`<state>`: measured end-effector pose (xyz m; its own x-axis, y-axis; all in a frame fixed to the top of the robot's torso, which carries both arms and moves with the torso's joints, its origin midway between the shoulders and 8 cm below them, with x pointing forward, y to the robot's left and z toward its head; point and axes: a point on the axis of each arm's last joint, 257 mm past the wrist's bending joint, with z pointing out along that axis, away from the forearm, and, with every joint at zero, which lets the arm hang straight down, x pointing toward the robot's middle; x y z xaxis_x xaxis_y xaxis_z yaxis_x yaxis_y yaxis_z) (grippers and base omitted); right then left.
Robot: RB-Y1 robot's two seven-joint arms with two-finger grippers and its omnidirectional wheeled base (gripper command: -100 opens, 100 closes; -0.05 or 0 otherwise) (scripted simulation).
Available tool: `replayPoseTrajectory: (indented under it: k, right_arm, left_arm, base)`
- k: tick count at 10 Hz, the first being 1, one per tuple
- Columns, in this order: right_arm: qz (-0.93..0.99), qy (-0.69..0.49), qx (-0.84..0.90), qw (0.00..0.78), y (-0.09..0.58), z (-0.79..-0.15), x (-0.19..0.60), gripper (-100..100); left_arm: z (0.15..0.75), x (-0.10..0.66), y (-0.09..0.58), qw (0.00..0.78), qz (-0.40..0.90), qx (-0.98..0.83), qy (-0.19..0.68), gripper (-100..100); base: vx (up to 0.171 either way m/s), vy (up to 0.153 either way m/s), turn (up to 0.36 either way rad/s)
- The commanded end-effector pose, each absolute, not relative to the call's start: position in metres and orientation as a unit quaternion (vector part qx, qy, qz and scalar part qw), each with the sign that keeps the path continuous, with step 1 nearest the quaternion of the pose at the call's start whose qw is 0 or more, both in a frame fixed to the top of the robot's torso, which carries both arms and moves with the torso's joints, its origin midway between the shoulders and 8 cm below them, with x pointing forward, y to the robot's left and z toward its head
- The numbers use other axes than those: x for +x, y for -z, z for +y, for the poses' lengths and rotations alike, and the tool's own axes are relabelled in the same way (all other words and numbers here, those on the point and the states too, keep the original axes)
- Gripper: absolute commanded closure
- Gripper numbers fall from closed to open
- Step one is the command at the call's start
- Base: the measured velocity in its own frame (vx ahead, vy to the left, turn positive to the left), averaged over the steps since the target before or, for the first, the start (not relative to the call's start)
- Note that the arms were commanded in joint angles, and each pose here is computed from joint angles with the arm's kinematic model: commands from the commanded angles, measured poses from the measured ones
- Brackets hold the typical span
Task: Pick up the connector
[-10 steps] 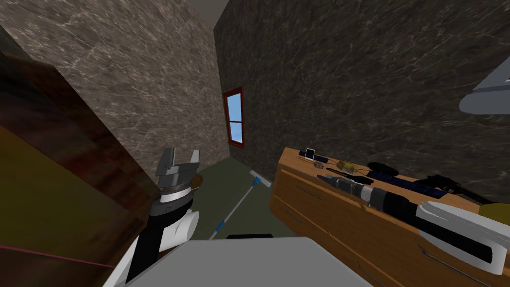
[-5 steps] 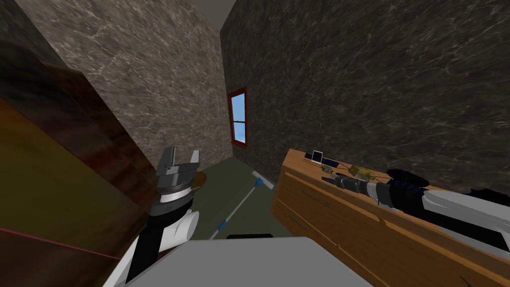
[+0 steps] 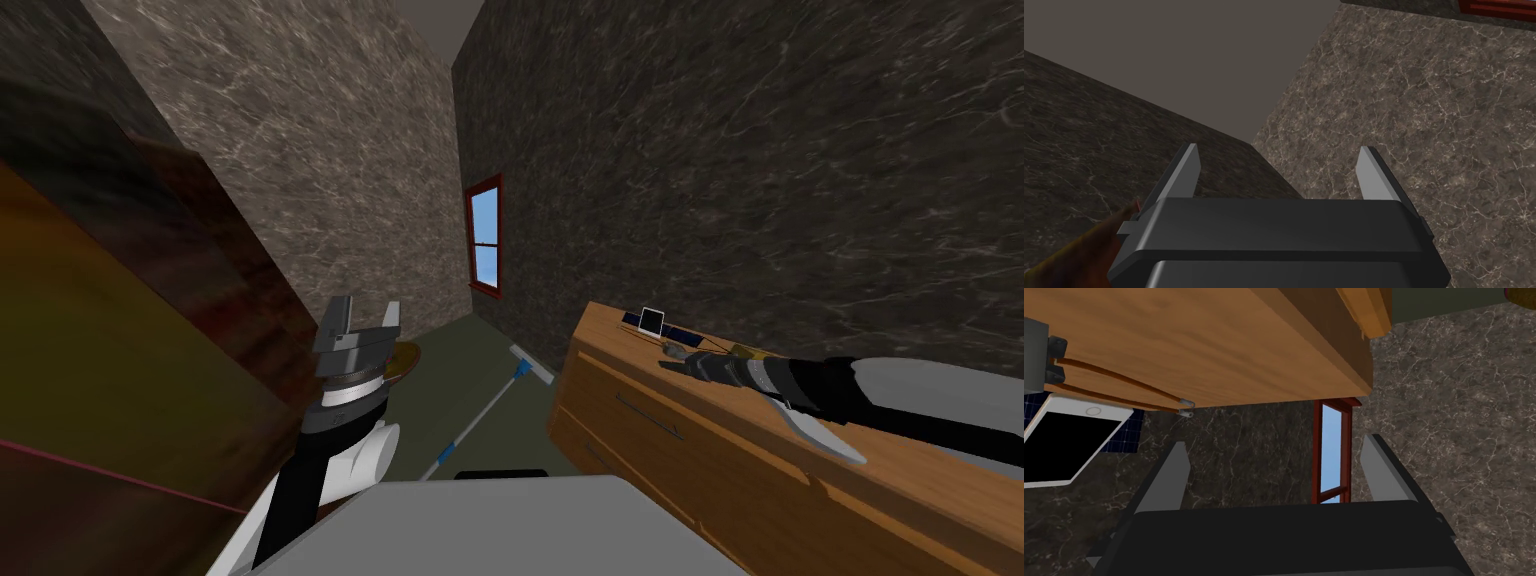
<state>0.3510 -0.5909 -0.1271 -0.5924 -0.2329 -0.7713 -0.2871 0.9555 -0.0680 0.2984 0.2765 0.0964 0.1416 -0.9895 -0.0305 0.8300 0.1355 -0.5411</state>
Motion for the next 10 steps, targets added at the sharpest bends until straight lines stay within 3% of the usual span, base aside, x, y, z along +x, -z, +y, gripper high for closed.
replayPoseTrajectory:
  k: [1,5,10]
  right_arm:
    - [0.898,-0.022,-0.161,0.409,0.128,-0.597,0.351,-100]
    - [0.920,0.011,-0.197,0.339,0.131,-0.621,0.338,-100]
    - [0.949,0.054,-0.242,0.195,0.139,-0.665,0.295,-100]
  left_arm:
    - [0.276,0.298,-0.096,0.728,0.196,-0.204,0.625,0]
    - [0.276,0.298,-0.096,0.728,0.196,-0.204,0.625,0]
    - [0.276,0.298,-0.096,0.728,0.196,-0.204,0.625,0]
  base:
    - [0.040,-0.039,0.067]
    - [0.046,-0.047,0.091]
    - [0.057,-0.073,0.101]
